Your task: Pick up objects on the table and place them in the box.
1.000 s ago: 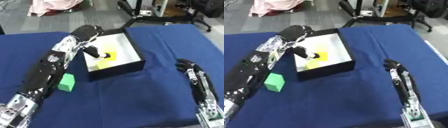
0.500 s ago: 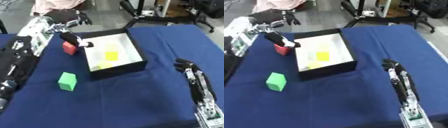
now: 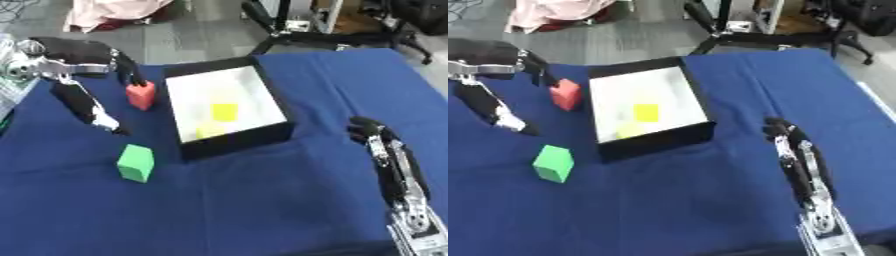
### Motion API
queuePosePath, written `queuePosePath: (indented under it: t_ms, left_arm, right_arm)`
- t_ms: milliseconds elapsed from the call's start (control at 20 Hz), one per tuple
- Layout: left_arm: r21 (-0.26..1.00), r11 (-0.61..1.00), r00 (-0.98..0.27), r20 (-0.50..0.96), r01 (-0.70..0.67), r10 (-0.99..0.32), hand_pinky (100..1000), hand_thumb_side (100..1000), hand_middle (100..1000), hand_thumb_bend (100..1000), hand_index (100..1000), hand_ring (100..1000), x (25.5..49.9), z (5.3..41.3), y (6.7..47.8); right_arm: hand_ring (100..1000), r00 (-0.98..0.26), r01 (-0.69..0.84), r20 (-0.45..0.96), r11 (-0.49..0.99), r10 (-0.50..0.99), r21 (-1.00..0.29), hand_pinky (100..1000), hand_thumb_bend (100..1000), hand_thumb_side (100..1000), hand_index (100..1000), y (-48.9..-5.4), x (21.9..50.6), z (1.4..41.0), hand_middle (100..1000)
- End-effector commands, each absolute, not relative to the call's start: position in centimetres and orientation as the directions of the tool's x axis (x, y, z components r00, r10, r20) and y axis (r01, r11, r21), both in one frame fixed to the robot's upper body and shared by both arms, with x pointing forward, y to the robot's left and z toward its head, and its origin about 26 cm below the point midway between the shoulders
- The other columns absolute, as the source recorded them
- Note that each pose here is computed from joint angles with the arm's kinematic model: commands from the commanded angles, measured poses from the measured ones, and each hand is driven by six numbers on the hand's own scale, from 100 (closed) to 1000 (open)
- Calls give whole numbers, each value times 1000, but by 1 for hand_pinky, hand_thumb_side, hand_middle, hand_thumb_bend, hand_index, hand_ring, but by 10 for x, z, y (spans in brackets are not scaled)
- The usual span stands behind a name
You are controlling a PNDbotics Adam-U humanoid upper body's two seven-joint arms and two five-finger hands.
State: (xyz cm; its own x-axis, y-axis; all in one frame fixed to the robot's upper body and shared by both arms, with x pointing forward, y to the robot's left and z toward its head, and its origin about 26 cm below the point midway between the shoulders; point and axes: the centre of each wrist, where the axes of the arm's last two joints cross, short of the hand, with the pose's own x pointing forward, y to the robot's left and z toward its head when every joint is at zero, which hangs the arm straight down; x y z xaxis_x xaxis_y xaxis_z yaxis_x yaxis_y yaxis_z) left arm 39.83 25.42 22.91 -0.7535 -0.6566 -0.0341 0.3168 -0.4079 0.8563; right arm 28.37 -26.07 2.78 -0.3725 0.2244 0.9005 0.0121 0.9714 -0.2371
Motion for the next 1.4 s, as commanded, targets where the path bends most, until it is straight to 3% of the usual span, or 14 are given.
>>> queuePosePath:
  t_ms: [50, 500, 600, 850, 1400]
  left_arm:
    - [801, -498, -786, -57, 332, -616, 824, 634, 727, 640, 858, 697, 395, 231, 258]
    - [722, -560, -768, -62, 407, -637, 821, 582, 731, 668, 861, 701, 403, 189, 270]
    - [726, -551, -751, -72, 412, -656, 817, 536, 720, 649, 853, 691, 405, 187, 273]
    - [754, -526, -735, -84, 394, -673, 816, 531, 720, 679, 854, 690, 409, 176, 273]
    - [771, -513, -741, -81, 377, -666, 795, 470, 673, 616, 821, 647, 414, 147, 264]
  right_arm:
    - [798, -392, 24, 886, 966, 248, -259, 823, 100, 852, 793, -267, 286, 35, 780]
    - [797, -394, 21, 886, 966, 245, -258, 824, 100, 853, 793, -266, 287, 36, 780]
    - [797, -393, 21, 886, 966, 245, -257, 824, 100, 853, 793, -266, 286, 35, 780]
    - [797, -394, 21, 886, 967, 243, -255, 823, 100, 853, 793, -266, 287, 36, 780]
    - [797, -396, 18, 887, 967, 239, -252, 824, 100, 854, 793, -265, 287, 36, 780]
